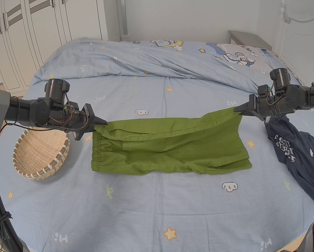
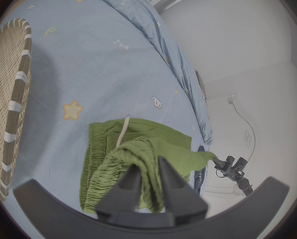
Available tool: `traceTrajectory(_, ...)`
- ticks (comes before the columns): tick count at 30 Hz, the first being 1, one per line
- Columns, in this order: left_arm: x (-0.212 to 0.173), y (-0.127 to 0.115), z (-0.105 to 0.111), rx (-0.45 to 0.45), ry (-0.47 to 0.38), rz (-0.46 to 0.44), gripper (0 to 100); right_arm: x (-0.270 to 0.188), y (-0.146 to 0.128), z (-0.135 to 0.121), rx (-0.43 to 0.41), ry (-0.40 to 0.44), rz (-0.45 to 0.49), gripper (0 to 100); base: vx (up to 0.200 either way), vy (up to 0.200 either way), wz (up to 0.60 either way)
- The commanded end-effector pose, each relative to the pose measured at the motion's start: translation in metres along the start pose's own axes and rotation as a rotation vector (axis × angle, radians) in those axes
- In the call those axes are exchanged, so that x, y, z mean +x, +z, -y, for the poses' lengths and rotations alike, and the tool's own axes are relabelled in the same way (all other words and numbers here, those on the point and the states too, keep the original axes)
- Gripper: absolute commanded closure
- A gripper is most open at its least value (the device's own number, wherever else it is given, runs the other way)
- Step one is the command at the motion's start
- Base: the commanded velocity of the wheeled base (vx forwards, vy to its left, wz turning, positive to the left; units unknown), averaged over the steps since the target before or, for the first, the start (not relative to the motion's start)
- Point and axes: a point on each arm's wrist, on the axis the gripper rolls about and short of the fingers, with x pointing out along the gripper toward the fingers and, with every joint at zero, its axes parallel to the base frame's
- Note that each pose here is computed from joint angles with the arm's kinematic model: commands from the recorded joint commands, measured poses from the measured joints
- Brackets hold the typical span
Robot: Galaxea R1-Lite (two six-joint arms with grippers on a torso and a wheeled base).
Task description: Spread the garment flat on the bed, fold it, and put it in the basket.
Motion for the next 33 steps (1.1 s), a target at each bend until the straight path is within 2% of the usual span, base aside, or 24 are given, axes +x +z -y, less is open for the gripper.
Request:
traceTrajectory(1, 0.008, 0.001, -0.007, -0.011, 0.011, -0.011, 0, 0.01, -0.005, 0.006, 0.015, -0.002, -0.024, 0, 0.0, 0.0, 0.0)
traceTrajectory(13, 0.018, 0.009, -0.022, -0.035, 0.029, -0.008, 0, 0.014, -0.017, 0.013, 0.039, -0.013, -0.065, 0, 0.0, 0.0, 0.0)
traceTrajectory(18, 0.019, 0.003, -0.03, -0.055, 0.053, -0.031, 0, 0.02, -0.047, 0.025, 0.08, -0.032, -0.142, 0, 0.0, 0.0, 0.0)
traceTrajectory(22, 0.012, -0.006, -0.047, -0.052, 0.079, -0.061, 0, 0.02, -0.071, 0.035, 0.106, -0.045, -0.174, 0, 0.0, 0.0, 0.0)
traceTrajectory(27, 0.01, -0.018, -0.064, -0.011, 0.116, -0.1, 0, 0.016, -0.086, 0.048, 0.108, -0.057, -0.132, 0, 0.0, 0.0, 0.0)
traceTrajectory(28, 0.007, -0.019, -0.071, 0.007, 0.128, -0.105, 0, 0.008, -0.088, 0.051, 0.106, -0.062, -0.1, 0, 0.0, 0.0, 0.0)
traceTrajectory(33, 0.01, -0.021, -0.076, 0.015, 0.135, -0.117, 0, -0.005, -0.095, 0.051, 0.111, -0.071, -0.089, 0, 0.0, 0.0, 0.0)
